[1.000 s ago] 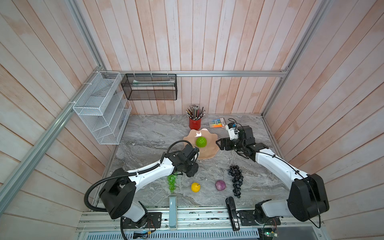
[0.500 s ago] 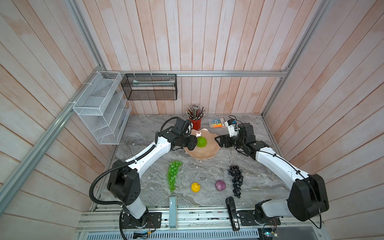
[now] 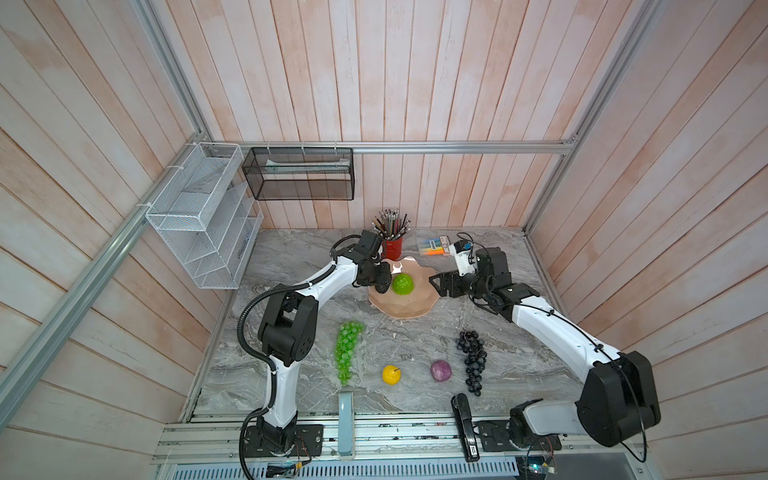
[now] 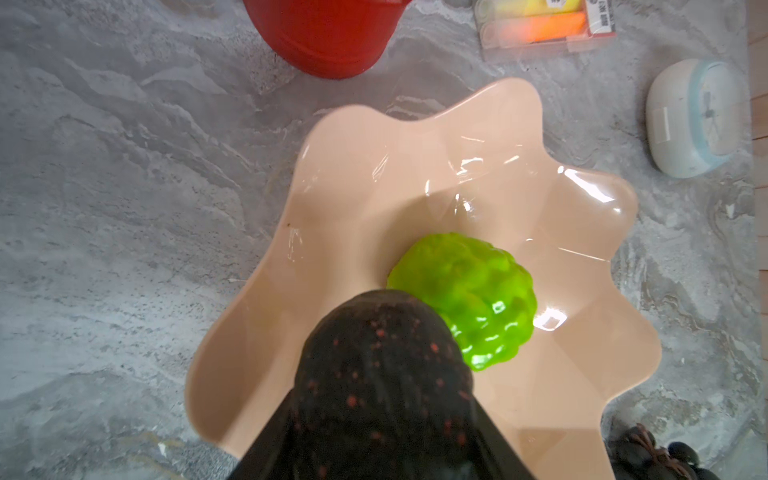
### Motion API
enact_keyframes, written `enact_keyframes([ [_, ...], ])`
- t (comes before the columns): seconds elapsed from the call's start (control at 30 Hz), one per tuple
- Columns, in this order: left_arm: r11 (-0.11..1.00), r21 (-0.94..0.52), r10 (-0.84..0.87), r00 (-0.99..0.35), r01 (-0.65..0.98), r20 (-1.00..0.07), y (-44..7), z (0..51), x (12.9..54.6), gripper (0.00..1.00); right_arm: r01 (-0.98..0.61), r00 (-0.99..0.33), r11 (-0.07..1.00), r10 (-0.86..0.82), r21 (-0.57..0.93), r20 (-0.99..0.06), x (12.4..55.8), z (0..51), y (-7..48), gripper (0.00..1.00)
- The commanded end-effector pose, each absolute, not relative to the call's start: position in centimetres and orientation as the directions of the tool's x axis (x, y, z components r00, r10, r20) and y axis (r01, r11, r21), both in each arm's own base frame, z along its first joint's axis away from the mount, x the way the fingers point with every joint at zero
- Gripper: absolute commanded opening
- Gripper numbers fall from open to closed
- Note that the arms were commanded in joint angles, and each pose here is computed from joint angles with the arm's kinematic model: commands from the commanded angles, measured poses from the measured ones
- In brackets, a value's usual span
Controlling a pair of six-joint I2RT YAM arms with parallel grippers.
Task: Place and organize the fake fruits in the fruit bowl
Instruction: 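Carry the avocado with the left gripper into the bowl beside the green fruit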
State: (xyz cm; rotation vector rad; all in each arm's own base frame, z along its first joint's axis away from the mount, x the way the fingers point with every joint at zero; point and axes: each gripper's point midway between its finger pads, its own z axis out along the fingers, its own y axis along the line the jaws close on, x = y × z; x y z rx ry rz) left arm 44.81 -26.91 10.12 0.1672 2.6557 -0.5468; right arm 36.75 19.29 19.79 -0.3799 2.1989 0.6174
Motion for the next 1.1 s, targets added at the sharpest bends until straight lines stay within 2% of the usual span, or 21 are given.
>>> enact_keyframes([
  [0.0, 0.918, -0.353, 0.005, -0.893, 0.183, -0.451, -27.3, 10.0, 45.8, 0.36, -0.484, -0.642, 0.82, -0.095, 0.305, -0.761, 35.7, 19.2, 19.5, 0.85],
  [0.47, 0.924, -0.319, 0.049, -0.893, 0.211, -0.447, -29.4, 6.8, 46.4, 0.42, -0.479, -0.65, 0.822, -0.098, 0.307, -0.753, 35.0, 18.8, 19.4, 0.85],
  [0.63, 0.927, -0.314, 0.036, -0.883, 0.204, -0.468, -29.3, 7.0, 46.8, 0.59, -0.474, -0.658, 0.824, -0.099, 0.309, -0.747, 34.5, 18.6, 19.2, 0.85],
  [0.8, 0.921, -0.327, 0.032, -0.877, 0.212, -0.48, -29.6, 7.5, 46.9, 0.72, -0.466, -0.667, 0.825, -0.089, 0.321, -0.74, 34.2, 18.5, 19.1, 0.86],
  [0.83, 0.921, -0.327, 0.033, -0.876, 0.214, -0.482, -29.6, 7.6, 46.8, 0.85, -0.468, -0.666, 0.823, -0.09, 0.321, -0.74, 34.1, 18.5, 19.2, 0.87],
  [1.07, 0.92, -0.33, 0.008, -0.851, 0.212, -0.525, -29.0, 10.5, 46.5, 0.85, -0.462, -0.674, 0.829, -0.097, 0.316, -0.732, 33.4, 18.8, 19.3, 0.88],
])
